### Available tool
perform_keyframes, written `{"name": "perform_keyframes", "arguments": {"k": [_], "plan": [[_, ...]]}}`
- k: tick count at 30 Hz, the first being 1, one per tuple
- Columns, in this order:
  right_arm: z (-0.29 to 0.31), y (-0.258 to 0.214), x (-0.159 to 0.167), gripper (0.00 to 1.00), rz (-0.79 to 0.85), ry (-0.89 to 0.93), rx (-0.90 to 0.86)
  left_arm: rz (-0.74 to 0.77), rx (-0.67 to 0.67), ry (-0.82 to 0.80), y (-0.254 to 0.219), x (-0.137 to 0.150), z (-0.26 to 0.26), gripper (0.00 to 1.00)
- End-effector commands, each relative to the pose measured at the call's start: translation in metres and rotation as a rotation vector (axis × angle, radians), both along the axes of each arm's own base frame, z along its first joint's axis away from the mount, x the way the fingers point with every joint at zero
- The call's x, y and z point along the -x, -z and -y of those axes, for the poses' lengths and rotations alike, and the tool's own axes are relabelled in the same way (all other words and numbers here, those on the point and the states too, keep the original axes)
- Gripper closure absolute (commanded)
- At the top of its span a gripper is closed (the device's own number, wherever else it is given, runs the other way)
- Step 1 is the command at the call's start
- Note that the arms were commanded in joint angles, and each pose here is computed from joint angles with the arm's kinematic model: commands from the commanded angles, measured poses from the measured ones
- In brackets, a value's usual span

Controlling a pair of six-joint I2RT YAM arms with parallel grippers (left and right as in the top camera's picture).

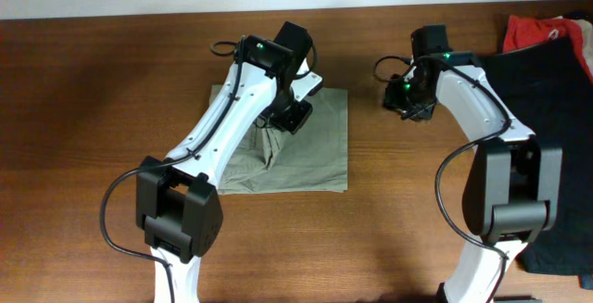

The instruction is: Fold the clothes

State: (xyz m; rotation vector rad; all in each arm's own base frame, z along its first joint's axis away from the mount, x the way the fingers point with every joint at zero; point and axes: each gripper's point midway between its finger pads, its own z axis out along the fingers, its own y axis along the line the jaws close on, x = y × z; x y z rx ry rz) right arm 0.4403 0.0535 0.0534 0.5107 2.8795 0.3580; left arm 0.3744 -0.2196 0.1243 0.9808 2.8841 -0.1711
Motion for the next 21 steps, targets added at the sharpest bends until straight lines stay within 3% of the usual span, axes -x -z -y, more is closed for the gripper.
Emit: {"name": "perform_keyframes", "arguments": {"k": [1, 11, 15, 21], "plan": [[-0.011, 0.031, 0.008, 0.95, -0.073, -0.022, -0.014, 0.099, 0.03, 0.01, -0.034, -0.011, 0.001, 0.99], [-0.086, 0.059, 0.009, 0.95, -0.071, -0.149, -0.082, 0.135, 0.101, -0.012, -0.058, -0.016, 0.012, 0.99], [-0.077, 0.069, 0.011, 0.96, -0.1, -0.129, -0.079, 0.136, 0.098, -0.008, -0.058, -0.016, 0.013, 0.99], [-0.047, 0.038, 0.002, 0.96, -0.11, -0.117, -0.069, 0.137, 0.098, -0.008, -0.058, -0.016, 0.013, 0.99]]}}
